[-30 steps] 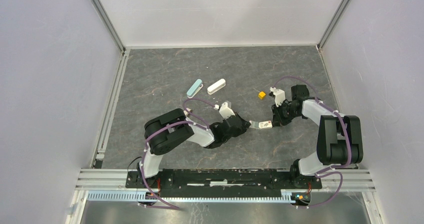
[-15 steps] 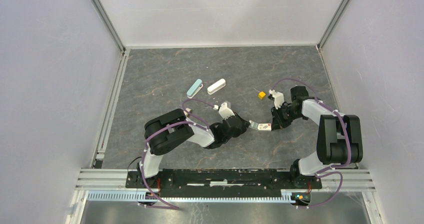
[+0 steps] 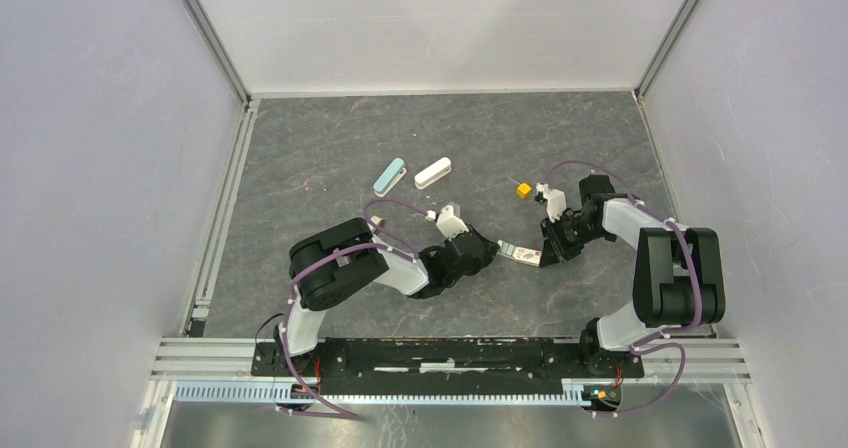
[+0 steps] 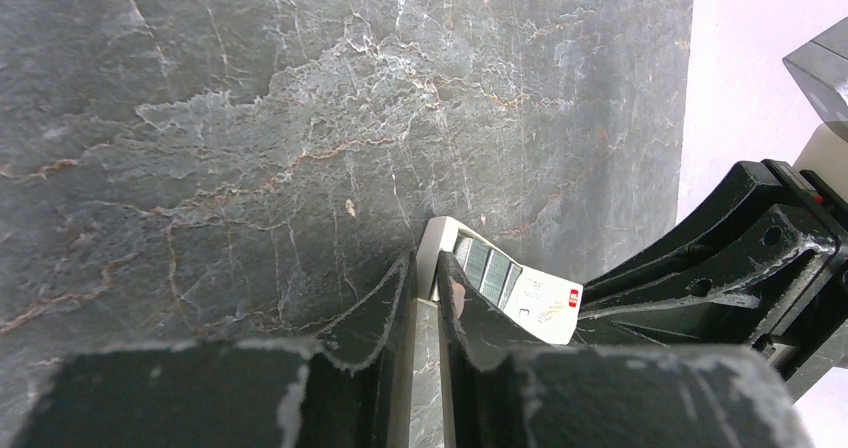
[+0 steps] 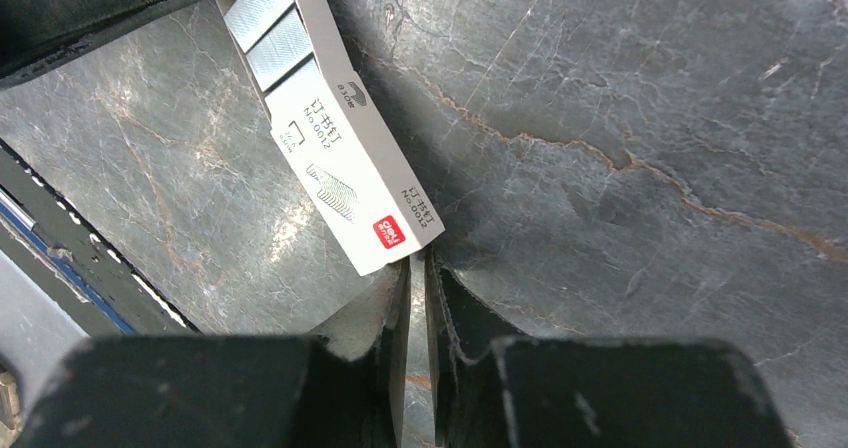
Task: Unload the staples from the stapler
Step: Close the staple box at the center of the board.
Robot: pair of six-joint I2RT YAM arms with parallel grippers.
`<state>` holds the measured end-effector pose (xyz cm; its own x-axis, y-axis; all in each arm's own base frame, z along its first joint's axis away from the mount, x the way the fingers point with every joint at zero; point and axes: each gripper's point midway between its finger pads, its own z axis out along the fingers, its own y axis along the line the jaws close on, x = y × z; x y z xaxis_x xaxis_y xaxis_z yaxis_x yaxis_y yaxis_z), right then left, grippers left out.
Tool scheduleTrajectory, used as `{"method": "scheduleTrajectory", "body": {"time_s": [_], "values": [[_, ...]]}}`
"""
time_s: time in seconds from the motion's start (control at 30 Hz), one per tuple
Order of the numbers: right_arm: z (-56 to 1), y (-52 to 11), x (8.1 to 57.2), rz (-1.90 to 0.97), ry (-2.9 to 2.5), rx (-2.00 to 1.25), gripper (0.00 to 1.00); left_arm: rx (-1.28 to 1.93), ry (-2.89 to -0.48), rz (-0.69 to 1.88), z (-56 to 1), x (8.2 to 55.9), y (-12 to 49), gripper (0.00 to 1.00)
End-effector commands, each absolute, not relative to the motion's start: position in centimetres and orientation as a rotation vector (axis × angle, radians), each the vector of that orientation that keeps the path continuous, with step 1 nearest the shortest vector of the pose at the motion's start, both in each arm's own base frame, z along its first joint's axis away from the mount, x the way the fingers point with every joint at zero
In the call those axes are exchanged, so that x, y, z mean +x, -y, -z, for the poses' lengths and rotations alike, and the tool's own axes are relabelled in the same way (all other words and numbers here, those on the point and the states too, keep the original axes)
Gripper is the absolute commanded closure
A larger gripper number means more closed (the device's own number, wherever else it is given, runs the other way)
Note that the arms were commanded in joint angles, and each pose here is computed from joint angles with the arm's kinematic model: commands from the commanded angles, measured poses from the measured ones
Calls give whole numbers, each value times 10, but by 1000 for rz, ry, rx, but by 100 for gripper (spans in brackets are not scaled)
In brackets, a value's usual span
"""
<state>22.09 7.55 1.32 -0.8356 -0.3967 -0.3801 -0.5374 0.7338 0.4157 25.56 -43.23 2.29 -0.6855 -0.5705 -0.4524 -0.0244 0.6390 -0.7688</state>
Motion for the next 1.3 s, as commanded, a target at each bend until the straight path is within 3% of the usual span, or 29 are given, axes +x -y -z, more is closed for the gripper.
{"method": "scheduleTrajectory", "body": {"time_s": [0.0,0.33,0.8,1.27], "values": [[-6,-63,218,-694,-2712,-751,83,-461,-2237,883,13,242,414,81],[-18,-49,245,-579,-2631,-795,76,-386,-2245,933,8,239,427,80],[-15,-23,288,-307,-2564,-762,81,-375,-2253,946,6,238,432,80],[1,-66,252,-442,-2601,-882,83,-386,-2249,949,1,240,437,80]]}}
